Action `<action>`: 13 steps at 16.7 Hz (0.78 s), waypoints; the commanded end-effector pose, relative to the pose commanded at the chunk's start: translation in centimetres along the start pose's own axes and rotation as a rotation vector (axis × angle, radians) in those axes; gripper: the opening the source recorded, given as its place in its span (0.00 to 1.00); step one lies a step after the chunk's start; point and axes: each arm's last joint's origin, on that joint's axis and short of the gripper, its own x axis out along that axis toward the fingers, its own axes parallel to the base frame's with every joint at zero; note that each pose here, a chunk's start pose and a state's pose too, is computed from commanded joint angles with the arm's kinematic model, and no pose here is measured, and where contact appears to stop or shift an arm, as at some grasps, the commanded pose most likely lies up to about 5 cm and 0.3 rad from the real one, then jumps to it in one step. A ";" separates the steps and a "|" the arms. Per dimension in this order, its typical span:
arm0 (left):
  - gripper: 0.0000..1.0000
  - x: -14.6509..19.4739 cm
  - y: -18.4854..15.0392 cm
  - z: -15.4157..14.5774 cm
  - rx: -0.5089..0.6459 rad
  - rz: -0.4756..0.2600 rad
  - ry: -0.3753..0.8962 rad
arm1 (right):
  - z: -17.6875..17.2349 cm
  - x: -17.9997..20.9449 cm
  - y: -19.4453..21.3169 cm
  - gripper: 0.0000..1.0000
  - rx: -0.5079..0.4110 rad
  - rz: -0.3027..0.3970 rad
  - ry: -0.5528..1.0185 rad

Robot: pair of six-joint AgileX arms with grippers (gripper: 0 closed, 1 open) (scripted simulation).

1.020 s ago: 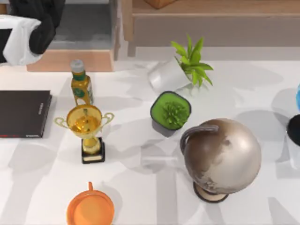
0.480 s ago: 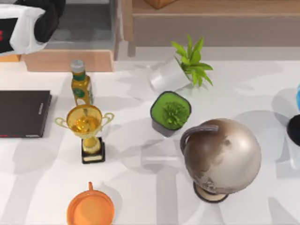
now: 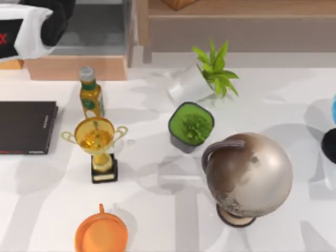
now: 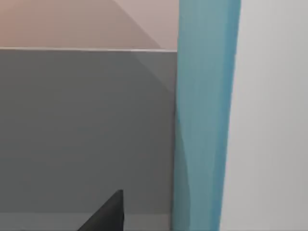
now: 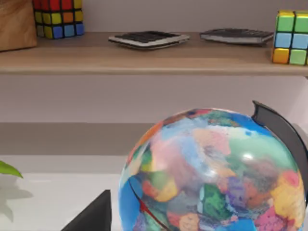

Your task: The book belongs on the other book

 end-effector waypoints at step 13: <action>0.00 0.0 0.0 0.0 0.000 0.000 0.000 | 0.0 0.0 0.0 1.00 0.000 0.000 0.000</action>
